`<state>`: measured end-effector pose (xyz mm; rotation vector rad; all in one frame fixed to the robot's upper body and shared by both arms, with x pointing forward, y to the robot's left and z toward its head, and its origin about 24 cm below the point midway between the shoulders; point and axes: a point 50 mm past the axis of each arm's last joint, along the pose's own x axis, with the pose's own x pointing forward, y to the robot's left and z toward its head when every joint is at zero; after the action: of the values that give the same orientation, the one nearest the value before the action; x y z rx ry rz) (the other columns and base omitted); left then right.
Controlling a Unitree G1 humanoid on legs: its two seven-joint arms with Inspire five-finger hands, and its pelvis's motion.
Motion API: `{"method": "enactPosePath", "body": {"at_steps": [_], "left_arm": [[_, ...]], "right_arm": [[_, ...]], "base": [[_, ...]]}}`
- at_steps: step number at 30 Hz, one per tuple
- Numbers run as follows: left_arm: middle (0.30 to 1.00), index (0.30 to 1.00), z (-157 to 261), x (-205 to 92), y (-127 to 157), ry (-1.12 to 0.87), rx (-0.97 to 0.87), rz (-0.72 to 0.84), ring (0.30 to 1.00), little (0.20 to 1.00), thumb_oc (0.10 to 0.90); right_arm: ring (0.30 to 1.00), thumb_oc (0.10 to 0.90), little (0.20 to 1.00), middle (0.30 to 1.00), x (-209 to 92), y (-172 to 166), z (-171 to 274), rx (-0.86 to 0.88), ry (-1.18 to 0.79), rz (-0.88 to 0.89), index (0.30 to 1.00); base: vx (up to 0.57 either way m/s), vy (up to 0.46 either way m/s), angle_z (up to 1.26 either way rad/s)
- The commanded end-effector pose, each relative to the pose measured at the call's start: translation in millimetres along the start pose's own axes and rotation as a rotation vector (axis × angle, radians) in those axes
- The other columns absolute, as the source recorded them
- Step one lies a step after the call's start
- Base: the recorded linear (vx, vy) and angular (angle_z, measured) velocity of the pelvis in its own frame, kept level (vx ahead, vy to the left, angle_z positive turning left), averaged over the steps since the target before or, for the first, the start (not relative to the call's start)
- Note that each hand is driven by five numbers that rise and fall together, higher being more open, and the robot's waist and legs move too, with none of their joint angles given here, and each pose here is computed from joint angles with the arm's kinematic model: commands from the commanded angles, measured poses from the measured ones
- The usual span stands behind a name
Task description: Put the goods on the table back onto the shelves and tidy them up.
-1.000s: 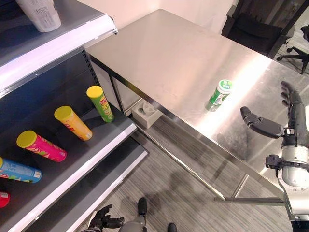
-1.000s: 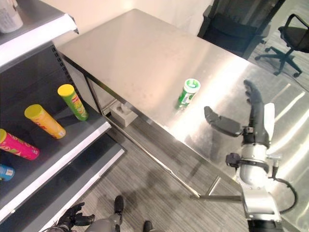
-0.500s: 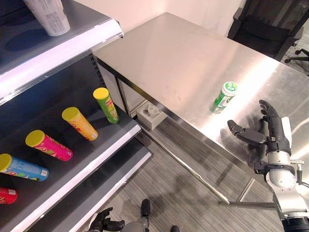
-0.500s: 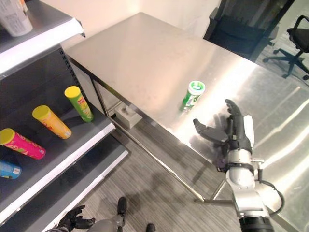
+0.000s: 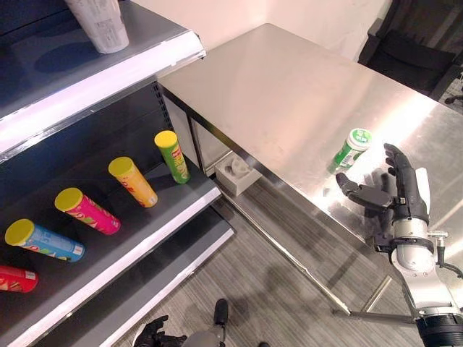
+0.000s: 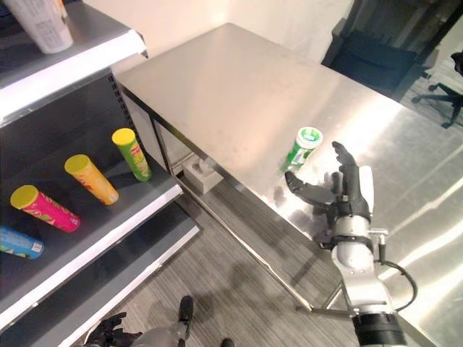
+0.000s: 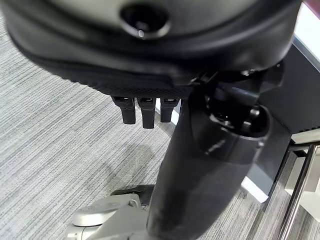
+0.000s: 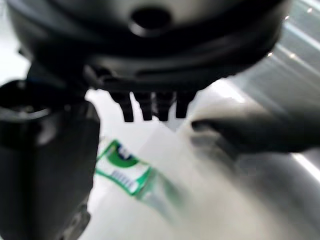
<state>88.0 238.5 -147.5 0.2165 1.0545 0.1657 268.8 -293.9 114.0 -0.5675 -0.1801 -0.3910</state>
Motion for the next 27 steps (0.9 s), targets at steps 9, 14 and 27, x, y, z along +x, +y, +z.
{"method": "enactPosePath", "body": {"at_steps": [9,14,27], "left_arm": [[0.900,0.900,-6.9,-0.5,4.9,0.025,0.030,0.018,0.900,0.900,0.800],[0.900,0.900,-8.5,-1.4,6.6,0.027,0.028,0.023,0.900,0.900,0.800],[0.900,0.900,-8.9,-1.7,9.5,0.028,0.036,0.026,0.900,0.900,0.800]], "right_arm": [[0.302,0.402,0.302,0.302,28.3,-20.4,31.5,0.030,-0.137,-0.126,0.302],[0.300,0.400,0.300,0.300,30.9,-19.1,30.4,0.025,-0.127,-0.119,0.300],[0.481,0.521,0.481,0.481,45.8,-14.5,38.3,0.010,-0.136,-0.112,0.481]], "base": [[0.02,-0.001,0.03],[0.01,-0.003,0.00],[0.00,0.000,0.00]]}}
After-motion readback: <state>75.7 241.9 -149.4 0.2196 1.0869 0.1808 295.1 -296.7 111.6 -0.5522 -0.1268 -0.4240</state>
